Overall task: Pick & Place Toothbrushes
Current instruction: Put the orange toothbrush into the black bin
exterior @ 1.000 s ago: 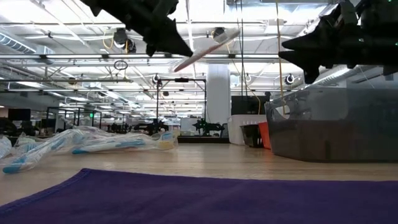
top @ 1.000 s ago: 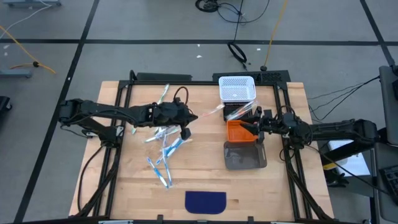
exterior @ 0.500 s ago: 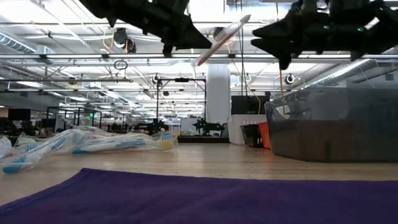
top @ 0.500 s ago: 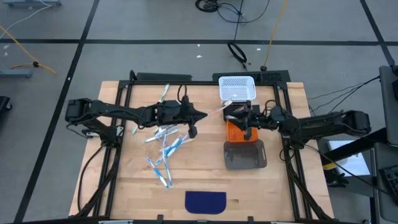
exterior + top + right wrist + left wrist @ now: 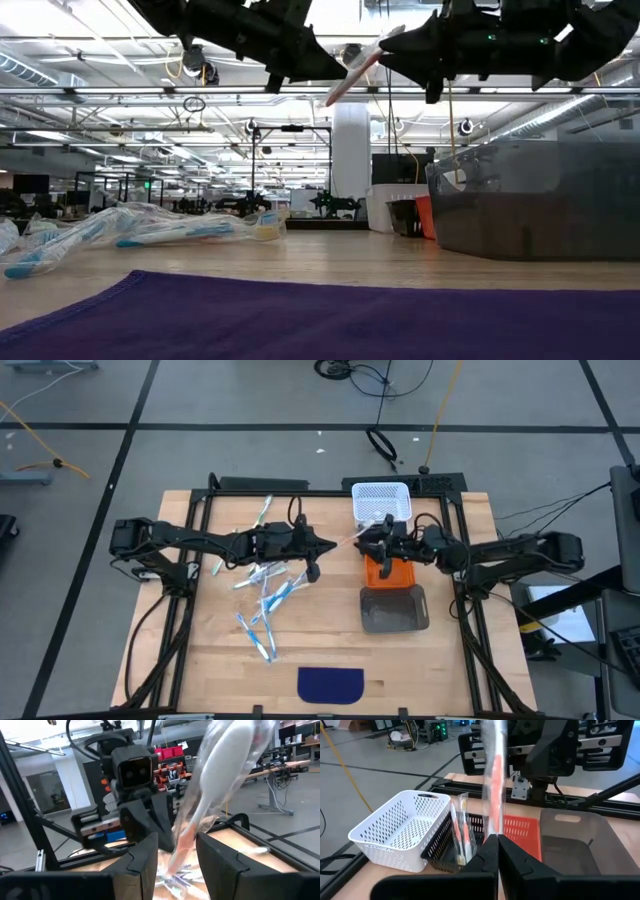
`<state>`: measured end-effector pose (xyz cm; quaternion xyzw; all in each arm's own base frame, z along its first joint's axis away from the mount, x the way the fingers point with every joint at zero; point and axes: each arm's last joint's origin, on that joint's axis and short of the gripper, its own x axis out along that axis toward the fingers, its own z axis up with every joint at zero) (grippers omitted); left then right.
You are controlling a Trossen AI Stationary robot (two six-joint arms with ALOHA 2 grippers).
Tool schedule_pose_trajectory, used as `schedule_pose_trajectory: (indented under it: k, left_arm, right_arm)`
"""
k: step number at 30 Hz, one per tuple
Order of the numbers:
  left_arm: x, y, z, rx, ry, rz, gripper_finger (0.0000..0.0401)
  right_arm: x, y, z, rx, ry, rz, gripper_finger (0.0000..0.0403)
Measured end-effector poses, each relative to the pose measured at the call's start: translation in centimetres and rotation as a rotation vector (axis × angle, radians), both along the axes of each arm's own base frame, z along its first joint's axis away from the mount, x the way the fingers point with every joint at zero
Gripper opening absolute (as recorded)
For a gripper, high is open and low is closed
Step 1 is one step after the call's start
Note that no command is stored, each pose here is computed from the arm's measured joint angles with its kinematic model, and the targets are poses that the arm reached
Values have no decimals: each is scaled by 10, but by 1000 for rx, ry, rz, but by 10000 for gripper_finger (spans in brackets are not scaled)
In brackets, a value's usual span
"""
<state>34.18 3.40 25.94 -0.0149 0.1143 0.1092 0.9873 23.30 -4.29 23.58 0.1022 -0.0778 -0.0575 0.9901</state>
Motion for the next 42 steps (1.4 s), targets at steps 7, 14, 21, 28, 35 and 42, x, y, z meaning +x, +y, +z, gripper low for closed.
schedule_pose_trajectory:
  k: [7,14,21,28,35,42]
  left_arm:
    - [0,0,0,1,0,1,0]
    - [0,1,0,5,-1,2,0]
    - [0,1,0,6,-1,6,2]
    - [0,2,0,12,0,31,1]
    - [-10,5,7,64,45,152,33]
    - [-20,5,14,72,80,169,61]
  right_arm:
    - [6,-5,1,-16,-7,-21,123]
    - [5,-12,1,-6,-13,-45,59]
    - [6,-11,1,-36,-5,-23,2]
    - [5,-12,-1,-28,12,-37,0]
    - [-4,-15,1,-29,86,-82,0]
    - [-25,-14,1,-33,216,-219,0]
